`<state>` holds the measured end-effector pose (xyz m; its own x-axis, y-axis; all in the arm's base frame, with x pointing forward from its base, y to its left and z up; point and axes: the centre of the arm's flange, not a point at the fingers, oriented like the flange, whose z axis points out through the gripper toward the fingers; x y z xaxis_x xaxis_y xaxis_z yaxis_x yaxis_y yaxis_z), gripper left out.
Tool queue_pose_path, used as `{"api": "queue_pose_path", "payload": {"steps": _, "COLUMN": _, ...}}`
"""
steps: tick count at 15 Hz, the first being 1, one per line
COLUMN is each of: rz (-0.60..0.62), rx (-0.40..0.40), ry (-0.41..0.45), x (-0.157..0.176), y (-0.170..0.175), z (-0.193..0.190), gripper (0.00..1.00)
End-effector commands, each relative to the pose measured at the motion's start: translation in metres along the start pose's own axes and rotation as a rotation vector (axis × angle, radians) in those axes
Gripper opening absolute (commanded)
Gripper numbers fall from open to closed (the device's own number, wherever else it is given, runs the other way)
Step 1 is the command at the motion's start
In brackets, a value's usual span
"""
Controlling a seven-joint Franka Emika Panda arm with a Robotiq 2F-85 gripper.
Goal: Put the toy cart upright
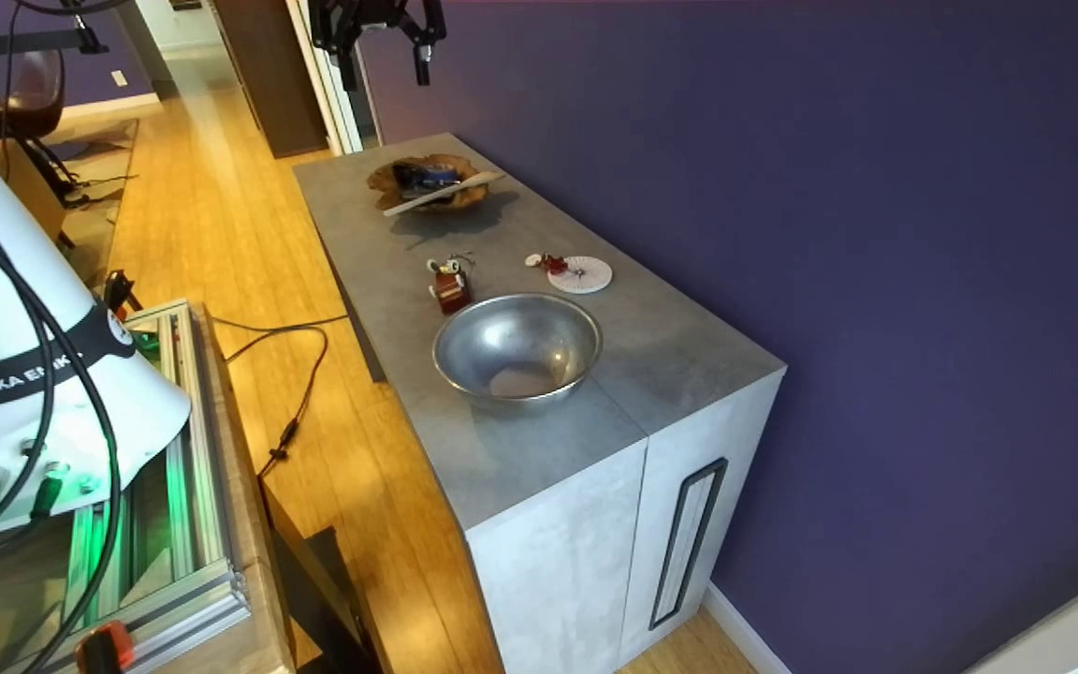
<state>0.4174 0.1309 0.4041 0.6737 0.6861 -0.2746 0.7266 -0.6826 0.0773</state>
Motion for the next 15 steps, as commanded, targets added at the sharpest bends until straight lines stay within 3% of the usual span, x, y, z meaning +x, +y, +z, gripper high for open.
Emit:
{"api": "queue_pose_path", "payload": {"steps": 1, "rz": -0.1, "rx": 0.124, "ry": -0.086, "x": 0.035, "y": -0.005, "z": 0.036, "gripper": 1.0}}
{"api": "queue_pose_path", "payload": {"steps": 4, "rz": -0.155, "rx": 0.208, "ry": -0.077, "x": 0.063, "y": -0.021, "z": 0.066, "gripper": 1.0}}
{"api": "queue_pose_path", "payload": {"steps": 15, "rz": -0.333, "rx": 0.204, "ry": 0.07, "x": 0.147, "y": -0.031, "z": 0.153, "gripper": 1.0}}
